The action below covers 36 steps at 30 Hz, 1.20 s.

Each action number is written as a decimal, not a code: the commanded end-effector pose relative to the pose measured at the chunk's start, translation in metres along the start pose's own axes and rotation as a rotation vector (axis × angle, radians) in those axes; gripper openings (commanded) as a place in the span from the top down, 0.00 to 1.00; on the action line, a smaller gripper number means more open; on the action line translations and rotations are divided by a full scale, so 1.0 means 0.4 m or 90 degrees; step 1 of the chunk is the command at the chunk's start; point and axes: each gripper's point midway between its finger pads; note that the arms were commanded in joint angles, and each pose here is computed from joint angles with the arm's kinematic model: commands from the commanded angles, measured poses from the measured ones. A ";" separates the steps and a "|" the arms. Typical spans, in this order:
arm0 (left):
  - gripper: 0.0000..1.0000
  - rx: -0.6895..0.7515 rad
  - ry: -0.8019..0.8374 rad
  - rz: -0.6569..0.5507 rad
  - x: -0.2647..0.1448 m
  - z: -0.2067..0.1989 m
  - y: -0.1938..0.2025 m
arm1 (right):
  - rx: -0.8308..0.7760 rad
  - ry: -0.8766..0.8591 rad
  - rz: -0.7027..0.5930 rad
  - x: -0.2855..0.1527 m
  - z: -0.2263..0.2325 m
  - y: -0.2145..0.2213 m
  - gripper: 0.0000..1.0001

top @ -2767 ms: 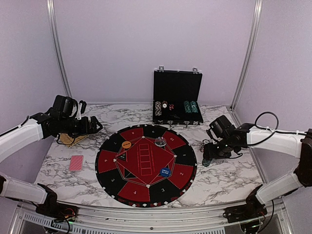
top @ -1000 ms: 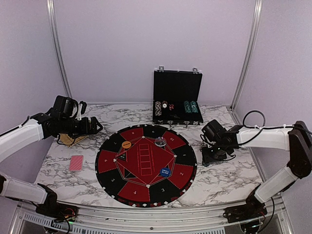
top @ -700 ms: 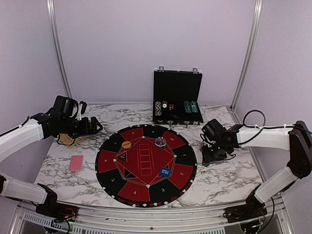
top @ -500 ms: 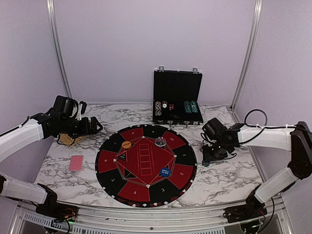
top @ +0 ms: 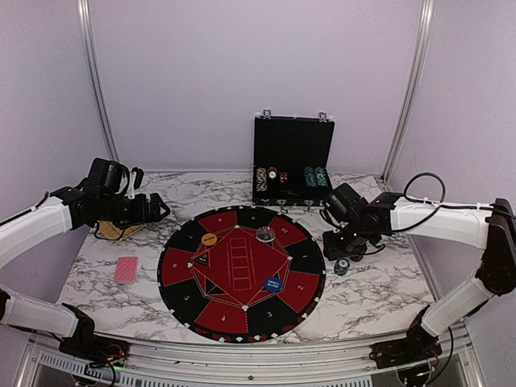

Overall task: Distribute texas hold em gaming equipment
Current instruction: Pick up the pile of poker chips from the pile of poker chips, then place the poker chips pile in the dealer area.

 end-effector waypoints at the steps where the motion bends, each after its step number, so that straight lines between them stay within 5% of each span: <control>1: 0.01 -0.003 0.010 -0.010 -0.001 -0.005 -0.010 | -0.015 -0.020 -0.021 0.003 0.054 -0.049 0.69; 36: 0.01 -0.003 -0.004 0.003 0.017 0.013 -0.006 | -0.106 -0.026 -0.041 0.358 0.111 -0.485 0.69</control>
Point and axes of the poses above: each gripper's point midway between its finger pads, its own x axis out along the fingers, its own z axis along the line the jaws close on, y = z × x, and after that the axes turned 10 degrees about -x, right-handed
